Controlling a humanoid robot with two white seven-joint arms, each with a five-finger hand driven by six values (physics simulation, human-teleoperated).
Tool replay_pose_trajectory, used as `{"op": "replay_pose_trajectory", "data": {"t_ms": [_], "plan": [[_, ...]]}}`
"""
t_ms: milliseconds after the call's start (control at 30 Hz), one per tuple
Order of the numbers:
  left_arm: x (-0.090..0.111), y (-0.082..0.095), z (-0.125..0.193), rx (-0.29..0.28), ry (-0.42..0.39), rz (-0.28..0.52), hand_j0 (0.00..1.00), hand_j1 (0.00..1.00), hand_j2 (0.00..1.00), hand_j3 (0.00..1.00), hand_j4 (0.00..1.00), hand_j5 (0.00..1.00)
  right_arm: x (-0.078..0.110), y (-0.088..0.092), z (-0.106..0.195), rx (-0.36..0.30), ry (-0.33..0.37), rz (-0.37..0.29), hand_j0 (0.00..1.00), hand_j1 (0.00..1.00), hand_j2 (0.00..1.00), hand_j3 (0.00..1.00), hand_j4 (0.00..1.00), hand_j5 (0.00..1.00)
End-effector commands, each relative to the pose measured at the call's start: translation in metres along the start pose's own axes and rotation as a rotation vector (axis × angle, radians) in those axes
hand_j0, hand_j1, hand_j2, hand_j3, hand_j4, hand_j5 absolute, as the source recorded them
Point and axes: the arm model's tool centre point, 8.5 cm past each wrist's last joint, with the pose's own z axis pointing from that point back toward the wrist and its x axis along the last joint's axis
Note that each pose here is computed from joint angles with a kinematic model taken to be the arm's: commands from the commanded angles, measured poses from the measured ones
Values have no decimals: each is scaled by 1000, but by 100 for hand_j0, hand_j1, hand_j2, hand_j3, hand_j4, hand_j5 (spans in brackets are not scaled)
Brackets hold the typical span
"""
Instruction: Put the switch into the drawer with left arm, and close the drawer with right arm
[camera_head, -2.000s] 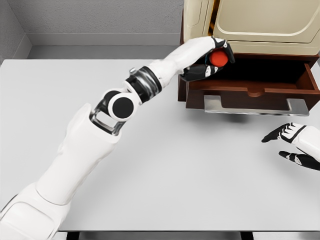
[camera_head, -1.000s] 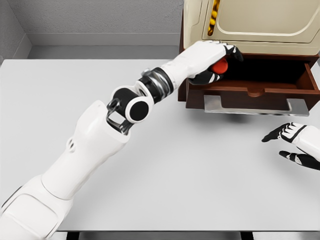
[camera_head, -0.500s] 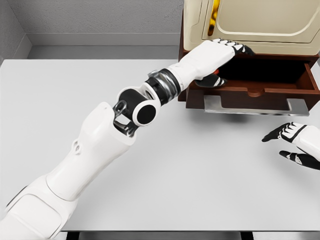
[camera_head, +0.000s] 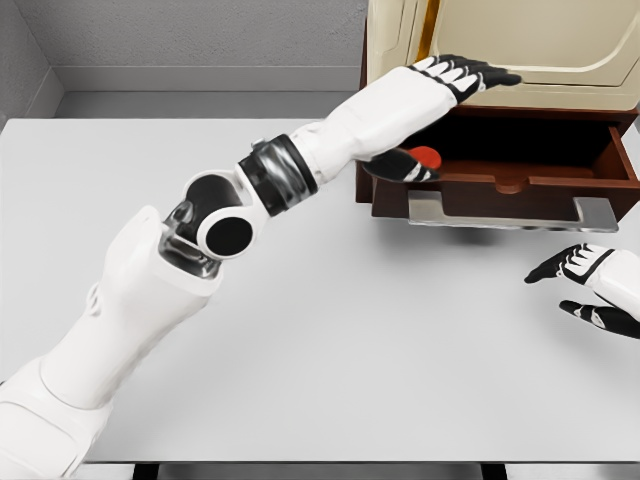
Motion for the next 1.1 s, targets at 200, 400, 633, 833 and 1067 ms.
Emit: {"op": "replay_pose_trajectory", "data": {"t_ms": [200,400,633,833,1067], "plan": [[-27,26,53,41,-89,512,100,100,100,100,100,100,0,-1,0,-3,0,-4,69,69,69,69,69,69],[-33,5,79,-62,-99,675,100,100,100,100,100,100,0,-2,0,-2,0,-6,69,69,69,69,69,69],[-38,-2,84,-115,-72,853,100,100,100,100,100,100,0,-2,0,-3,-1,-8,69,69,69,69,69,69],[-42,-17,80,-171,7,903,100,100,100,100,100,100,0,-2,0,-3,-1,-8,69,69,69,69,69,69],[-35,-33,76,-222,9,918,100,100,100,100,100,100,0,-1,0,-2,-1,-9,69,69,69,69,69,69]]}}
